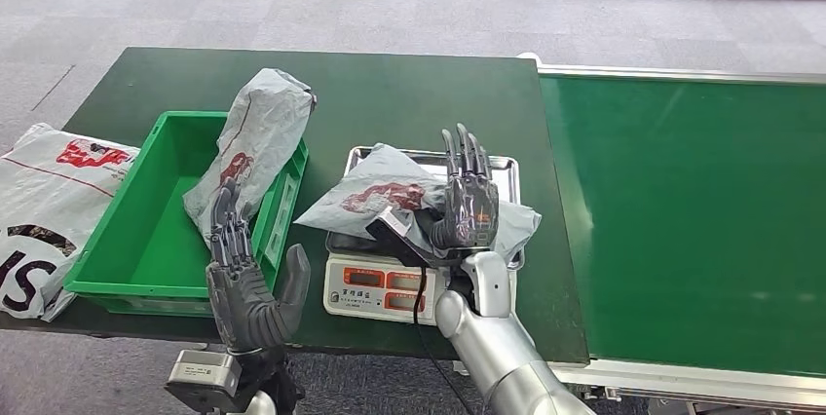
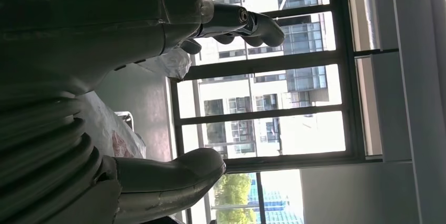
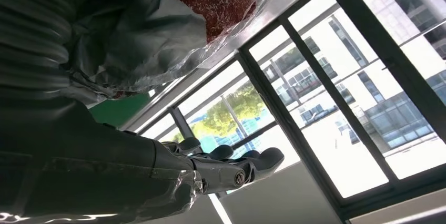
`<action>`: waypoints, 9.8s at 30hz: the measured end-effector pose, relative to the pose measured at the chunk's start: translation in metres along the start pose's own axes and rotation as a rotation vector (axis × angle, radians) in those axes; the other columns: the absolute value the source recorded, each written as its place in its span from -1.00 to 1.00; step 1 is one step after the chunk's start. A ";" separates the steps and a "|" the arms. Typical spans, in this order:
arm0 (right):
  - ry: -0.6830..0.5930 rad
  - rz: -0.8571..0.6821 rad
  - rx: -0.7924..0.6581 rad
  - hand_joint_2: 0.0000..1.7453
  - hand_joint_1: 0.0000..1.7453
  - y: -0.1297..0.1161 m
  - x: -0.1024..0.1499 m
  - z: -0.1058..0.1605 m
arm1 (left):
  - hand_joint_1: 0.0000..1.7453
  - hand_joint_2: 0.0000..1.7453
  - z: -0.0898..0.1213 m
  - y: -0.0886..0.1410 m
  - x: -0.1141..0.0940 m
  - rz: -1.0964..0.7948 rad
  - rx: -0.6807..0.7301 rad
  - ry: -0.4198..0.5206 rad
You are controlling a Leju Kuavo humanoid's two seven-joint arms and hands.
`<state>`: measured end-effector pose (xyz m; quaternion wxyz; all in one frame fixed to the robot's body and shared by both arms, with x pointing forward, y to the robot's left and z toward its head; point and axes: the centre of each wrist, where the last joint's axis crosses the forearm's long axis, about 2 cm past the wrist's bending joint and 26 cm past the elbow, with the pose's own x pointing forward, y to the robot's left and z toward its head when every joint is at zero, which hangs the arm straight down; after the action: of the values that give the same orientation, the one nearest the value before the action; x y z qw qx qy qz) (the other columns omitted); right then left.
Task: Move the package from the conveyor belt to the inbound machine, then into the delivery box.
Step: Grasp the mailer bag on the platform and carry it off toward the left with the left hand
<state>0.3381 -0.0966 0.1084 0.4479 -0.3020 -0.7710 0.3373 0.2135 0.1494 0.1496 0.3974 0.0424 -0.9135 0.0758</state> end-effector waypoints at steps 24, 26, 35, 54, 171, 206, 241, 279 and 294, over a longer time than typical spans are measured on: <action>-0.051 -0.094 -0.072 1.00 -1.00 -0.007 -0.005 -0.005 | -1.00 1.00 0.001 0.001 0.000 -0.009 0.011 0.004; -0.051 -0.094 -0.073 1.00 -1.00 -0.007 -0.005 -0.005 | -1.00 1.00 0.001 0.001 0.000 -0.009 0.011 0.004; -0.174 -0.159 -0.253 -0.50 -1.00 -0.026 -0.010 -0.003 | -1.00 1.00 0.002 0.001 0.000 -0.018 0.023 0.007; -0.153 -0.228 -0.484 -1.00 -1.00 -0.061 -0.016 -0.011 | -1.00 1.00 0.002 0.001 0.000 -0.024 0.032 0.007; -0.228 -0.281 -0.928 1.00 -1.00 -0.157 -0.008 0.010 | 0.87 1.00 -0.049 -0.098 -0.123 -0.548 -1.140 0.593; -0.213 -0.302 -0.911 1.00 -1.00 -0.151 -0.009 0.010 | 1.00 1.00 -0.058 -0.099 -0.123 -0.571 -1.105 0.535; -0.196 -0.300 -0.916 1.00 -1.00 -0.151 -0.013 0.012 | 1.00 1.00 -0.069 -0.089 -0.125 -0.521 -0.818 0.412; -0.178 -0.290 -0.929 1.00 -1.00 -0.153 -0.018 0.015 | 1.00 1.00 -0.083 -0.084 -0.123 -0.582 -0.647 0.281; -0.159 -0.270 -0.940 1.00 -1.00 -0.156 -0.024 0.019 | 1.00 1.00 -0.121 -0.086 -0.108 -0.721 -0.538 0.073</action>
<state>0.3059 -0.2120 0.2132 0.2428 -0.3422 -0.9036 -0.0858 0.3862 0.0876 0.1610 0.4272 0.2504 -0.8130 -0.3062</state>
